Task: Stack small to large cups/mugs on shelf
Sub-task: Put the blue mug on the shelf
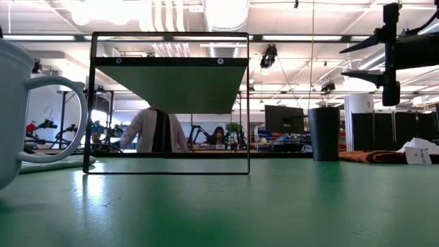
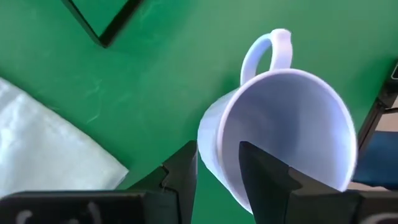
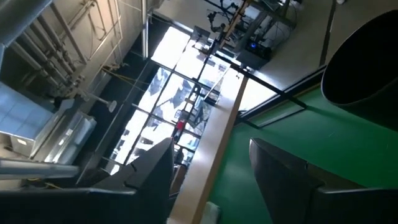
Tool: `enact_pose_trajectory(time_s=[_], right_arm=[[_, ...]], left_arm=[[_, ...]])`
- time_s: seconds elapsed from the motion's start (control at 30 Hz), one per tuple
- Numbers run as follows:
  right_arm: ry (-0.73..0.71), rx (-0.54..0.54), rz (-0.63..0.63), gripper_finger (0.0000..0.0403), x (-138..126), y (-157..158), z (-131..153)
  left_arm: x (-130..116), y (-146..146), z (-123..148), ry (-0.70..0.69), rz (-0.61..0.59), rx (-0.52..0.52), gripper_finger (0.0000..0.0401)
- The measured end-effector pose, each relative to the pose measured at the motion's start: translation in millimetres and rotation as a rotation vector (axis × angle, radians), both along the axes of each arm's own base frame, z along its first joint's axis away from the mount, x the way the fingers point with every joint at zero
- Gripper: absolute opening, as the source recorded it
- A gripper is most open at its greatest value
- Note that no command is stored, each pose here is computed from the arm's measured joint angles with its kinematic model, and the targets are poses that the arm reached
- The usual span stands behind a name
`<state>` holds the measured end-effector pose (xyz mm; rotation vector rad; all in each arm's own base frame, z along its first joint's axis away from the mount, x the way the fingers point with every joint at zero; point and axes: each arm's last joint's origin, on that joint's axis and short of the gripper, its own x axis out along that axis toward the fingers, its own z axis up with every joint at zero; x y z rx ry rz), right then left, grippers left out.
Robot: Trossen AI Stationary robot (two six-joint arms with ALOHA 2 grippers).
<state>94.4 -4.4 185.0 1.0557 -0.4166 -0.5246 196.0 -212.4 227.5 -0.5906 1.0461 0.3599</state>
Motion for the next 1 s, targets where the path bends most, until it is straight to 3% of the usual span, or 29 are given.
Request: enact_pose_trajectory(time_s=[0.43,0.57,0.7,0.87,1.0], right_arm=[[0.027,-0.001,0.0,0.0203,0.2,0.0,-2.7],[0.027,0.0,-0.001,0.0203,0.2,0.0,-2.8],[0.034,0.0,-0.003,0.0203,0.2,0.0,-3.5],[0.051,0.03,-0.002,0.0203,0.4,0.0,-7.5],[0.046,0.059,-0.001,0.0203,0.4,0.0,-9.2]], left_arm=[[4.1,13.6,-26.0,0.074,0.022,-0.046,0.0103],[9.2,21.3,-24.6,0.092,0.015,-0.059,0.0071],[11.1,26.8,-12.3,0.056,-0.024,-0.068,0.0012],[6.3,35.9,11.3,0.027,-0.035,-0.088,0.0002],[-6.7,50.3,56.6,0.015,-0.085,-0.067,0.0001]])
